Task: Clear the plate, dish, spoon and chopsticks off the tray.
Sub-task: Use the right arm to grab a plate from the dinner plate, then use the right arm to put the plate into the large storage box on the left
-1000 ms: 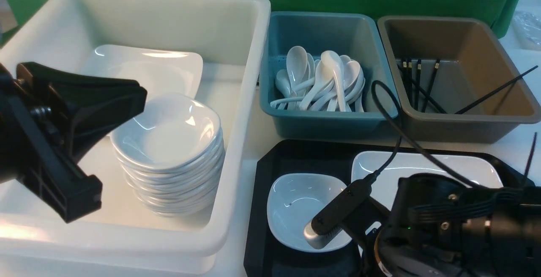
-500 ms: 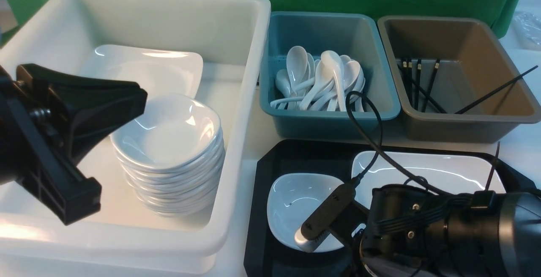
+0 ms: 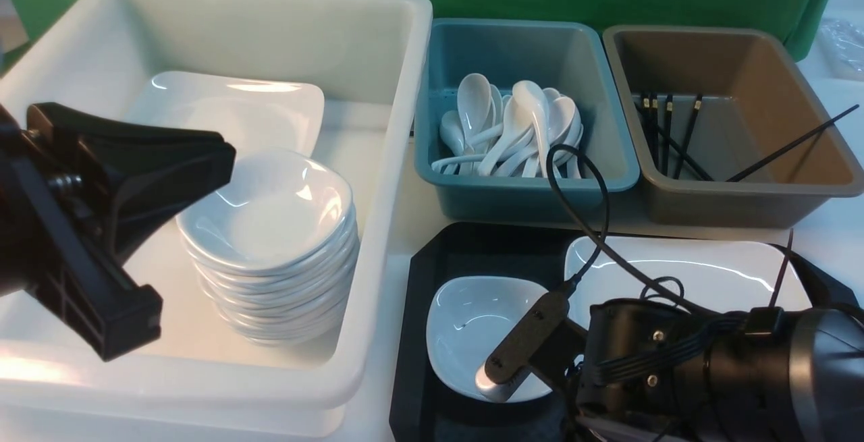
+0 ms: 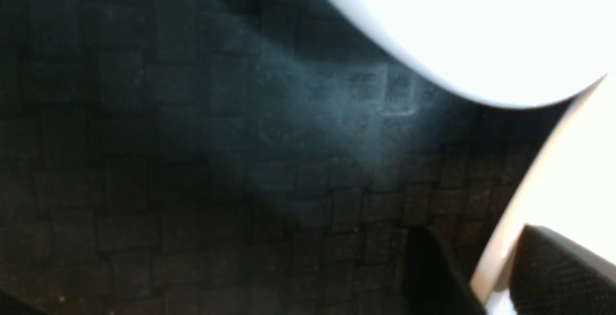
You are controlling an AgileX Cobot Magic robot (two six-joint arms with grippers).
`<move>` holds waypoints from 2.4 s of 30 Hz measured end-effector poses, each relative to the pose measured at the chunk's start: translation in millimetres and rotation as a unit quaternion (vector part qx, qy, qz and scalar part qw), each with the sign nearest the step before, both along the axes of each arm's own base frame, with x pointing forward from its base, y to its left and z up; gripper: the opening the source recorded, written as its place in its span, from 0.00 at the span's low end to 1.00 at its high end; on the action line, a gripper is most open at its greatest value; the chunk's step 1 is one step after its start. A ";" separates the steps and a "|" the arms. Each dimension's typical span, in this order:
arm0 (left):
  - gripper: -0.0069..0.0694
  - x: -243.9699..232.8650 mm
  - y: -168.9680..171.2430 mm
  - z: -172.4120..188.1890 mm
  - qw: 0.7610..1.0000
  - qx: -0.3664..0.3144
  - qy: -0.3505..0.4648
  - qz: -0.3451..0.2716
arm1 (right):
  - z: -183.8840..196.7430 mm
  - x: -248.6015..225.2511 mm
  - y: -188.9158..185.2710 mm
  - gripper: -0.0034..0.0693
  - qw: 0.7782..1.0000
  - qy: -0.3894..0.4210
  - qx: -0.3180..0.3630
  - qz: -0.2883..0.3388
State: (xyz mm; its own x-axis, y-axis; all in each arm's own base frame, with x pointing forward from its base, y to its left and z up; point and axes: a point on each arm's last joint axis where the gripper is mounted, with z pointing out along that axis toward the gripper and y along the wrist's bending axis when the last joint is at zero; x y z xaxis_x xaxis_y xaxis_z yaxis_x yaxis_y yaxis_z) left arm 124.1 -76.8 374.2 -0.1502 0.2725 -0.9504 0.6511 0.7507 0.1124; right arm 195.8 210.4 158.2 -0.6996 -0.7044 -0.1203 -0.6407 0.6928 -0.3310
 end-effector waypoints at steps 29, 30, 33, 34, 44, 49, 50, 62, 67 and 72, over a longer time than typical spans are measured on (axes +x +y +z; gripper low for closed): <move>0.10 -19.5 11.7 19.3 0.999 0.011 -0.045 0.015 | 216.5 -66.0 -9.3 0.13 0.981 -0.081 0.177 0.009; 0.10 -24.4 14.7 23.6 0.998 0.007 -0.051 0.021 | 227.8 -68.5 -6.0 0.13 0.977 -0.088 0.192 0.025; 0.10 -40.9 24.9 33.2 0.997 0.004 -0.061 0.042 | 261.4 -68.7 9.7 0.13 0.965 -0.120 0.215 0.091; 0.10 -44.8 28.2 34.2 0.997 0.005 -0.062 0.051 | 269.7 -67.2 13.2 0.13 0.961 -0.132 0.216 0.110; 0.10 -92.7 65.8 28.1 0.988 0.022 -0.049 0.148 | 299.9 -8.6 92.2 0.13 0.863 -0.276 0.154 0.394; 0.10 -117.3 81.5 19.9 0.982 0.023 -0.036 0.181 | 272.3 29.0 143.6 0.13 0.784 -0.319 0.140 0.513; 0.10 -121.8 83.7 18.0 0.982 0.020 -0.031 0.185 | 259.2 40.7 155.7 0.13 0.778 -0.322 0.141 0.521; 0.10 -132.5 86.2 11.7 0.983 0.006 -0.004 0.183 | 162.4 136.2 210.6 0.13 0.776 -0.305 0.127 0.538; 0.10 -133.5 83.4 11.5 0.985 -0.005 0.003 0.171 | 128.4 150.5 219.8 0.13 0.768 -0.287 0.115 0.561; 0.10 -133.8 82.6 11.5 0.986 -0.009 0.005 0.167 | 111.5 160.6 219.8 0.13 0.765 -0.286 0.101 0.568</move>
State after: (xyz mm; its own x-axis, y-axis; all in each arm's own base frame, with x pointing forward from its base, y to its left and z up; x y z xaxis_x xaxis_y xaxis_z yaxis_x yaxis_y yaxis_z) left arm -9.7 5.8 385.7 -0.2389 0.1894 -0.9524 0.3679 0.9253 0.0918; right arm 356.5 430.2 269.7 0.5578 -0.7451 -0.3655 -0.6584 -0.1293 -0.7414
